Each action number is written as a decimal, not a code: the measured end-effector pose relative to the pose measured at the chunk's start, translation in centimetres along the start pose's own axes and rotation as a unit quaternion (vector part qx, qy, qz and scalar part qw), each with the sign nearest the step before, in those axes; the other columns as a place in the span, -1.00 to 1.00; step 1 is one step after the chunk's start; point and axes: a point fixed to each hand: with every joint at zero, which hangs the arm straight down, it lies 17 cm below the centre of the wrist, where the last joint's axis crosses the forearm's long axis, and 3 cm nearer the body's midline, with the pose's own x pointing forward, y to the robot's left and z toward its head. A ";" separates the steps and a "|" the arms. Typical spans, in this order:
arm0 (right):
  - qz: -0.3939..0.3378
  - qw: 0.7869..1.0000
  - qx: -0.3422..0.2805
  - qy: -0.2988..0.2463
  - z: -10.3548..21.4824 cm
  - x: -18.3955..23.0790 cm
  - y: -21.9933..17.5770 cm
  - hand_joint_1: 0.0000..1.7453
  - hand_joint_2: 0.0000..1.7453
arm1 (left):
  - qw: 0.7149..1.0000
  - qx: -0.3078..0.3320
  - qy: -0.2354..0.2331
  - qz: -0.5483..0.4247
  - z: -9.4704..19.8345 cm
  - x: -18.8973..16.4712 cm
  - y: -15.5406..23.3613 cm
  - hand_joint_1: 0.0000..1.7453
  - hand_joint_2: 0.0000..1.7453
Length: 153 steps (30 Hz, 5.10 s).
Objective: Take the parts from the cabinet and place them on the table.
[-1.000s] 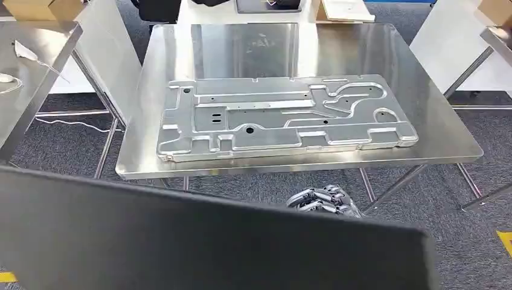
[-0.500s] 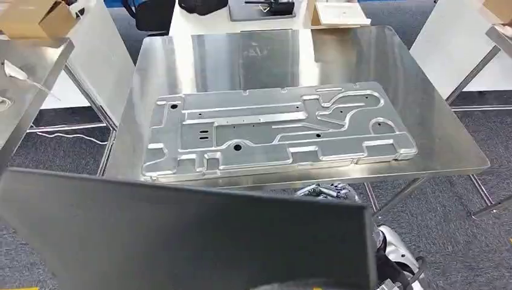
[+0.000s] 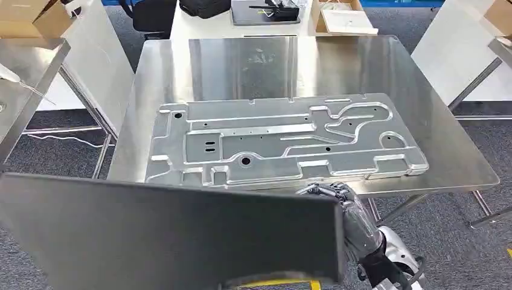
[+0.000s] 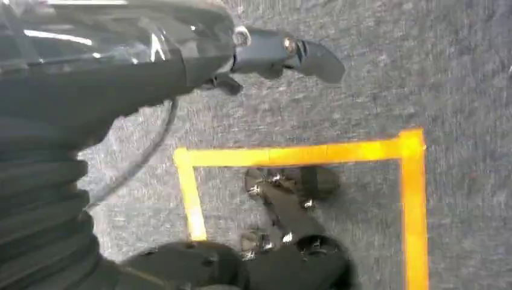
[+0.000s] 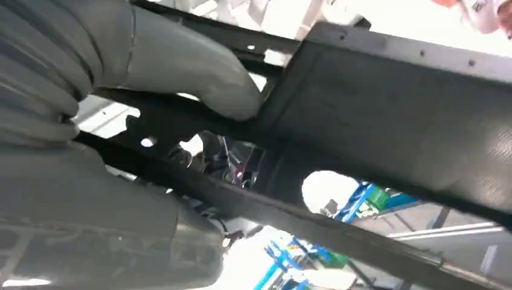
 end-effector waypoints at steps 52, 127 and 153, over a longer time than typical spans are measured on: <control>0.615 0.745 0.199 0.162 2.4 -23.5 -5.0 1.00 1.00 | 0.996 -0.049 -0.045 -0.051 -0.8 4.0 -3.2 -1.00 1.00; 0.176 0.967 -0.087 0.165 4.4 -13.4 -8.5 -1.00 -1.00 | 0.996 -0.021 -0.062 -0.068 -1.1 5.0 -2.6 -1.00 -1.00; 0.181 0.945 -0.271 0.004 3.6 1.7 -15.6 -1.00 -1.00 | 0.997 -0.007 -0.057 -0.051 -0.5 3.2 -1.6 -1.00 -1.00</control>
